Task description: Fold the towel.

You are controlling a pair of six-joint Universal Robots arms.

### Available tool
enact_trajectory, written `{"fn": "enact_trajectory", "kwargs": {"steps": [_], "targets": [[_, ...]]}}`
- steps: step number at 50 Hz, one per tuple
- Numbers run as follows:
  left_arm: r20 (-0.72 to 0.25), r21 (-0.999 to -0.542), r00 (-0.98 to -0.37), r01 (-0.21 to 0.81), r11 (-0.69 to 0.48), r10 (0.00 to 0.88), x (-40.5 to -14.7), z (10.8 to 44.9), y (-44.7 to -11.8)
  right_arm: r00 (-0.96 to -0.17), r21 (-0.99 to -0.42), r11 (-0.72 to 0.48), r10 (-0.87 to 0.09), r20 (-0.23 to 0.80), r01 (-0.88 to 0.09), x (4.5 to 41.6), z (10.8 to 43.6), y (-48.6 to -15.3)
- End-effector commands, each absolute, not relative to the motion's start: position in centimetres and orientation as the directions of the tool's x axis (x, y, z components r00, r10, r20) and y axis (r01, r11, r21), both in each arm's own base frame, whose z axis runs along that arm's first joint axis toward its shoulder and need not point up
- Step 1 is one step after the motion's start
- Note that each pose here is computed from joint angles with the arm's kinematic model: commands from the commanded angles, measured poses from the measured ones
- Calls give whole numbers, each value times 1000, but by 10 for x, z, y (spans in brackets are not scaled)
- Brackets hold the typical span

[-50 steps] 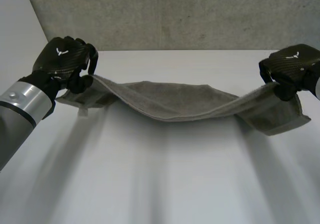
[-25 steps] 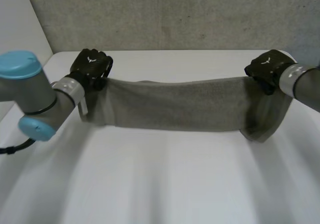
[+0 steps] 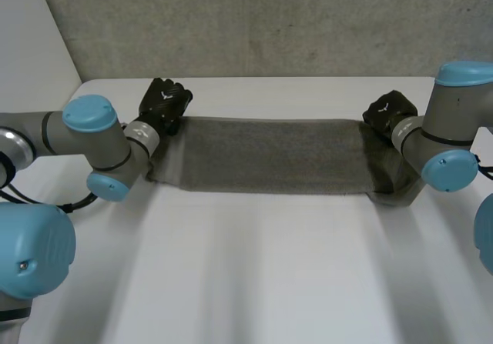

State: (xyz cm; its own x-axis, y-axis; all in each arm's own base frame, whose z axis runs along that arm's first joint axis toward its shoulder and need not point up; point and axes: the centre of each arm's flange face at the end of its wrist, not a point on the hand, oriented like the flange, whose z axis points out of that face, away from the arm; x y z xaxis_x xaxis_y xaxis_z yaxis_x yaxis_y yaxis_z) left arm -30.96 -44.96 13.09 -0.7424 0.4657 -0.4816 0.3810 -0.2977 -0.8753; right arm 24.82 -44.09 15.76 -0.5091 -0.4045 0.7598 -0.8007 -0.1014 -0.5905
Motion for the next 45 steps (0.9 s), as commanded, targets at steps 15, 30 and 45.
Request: {"fn": "enact_trajectory", "kwargs": {"steps": [15, 30, 45], "targets": [[-485, -872, -734, 366, -323, 475, -319, 158, -436, -541, -610, -142, -338, 770, -779, 250, 186, -442], [-465, -884, -733, 359, -299, 496, -317, 154, -431, -517, -600, -157, -369, 772, -784, 259, 182, -434], [-466, -885, -731, 371, -283, 499, -321, 116, -443, -509, -597, -148, -389, 768, -788, 263, 146, -446]]}}
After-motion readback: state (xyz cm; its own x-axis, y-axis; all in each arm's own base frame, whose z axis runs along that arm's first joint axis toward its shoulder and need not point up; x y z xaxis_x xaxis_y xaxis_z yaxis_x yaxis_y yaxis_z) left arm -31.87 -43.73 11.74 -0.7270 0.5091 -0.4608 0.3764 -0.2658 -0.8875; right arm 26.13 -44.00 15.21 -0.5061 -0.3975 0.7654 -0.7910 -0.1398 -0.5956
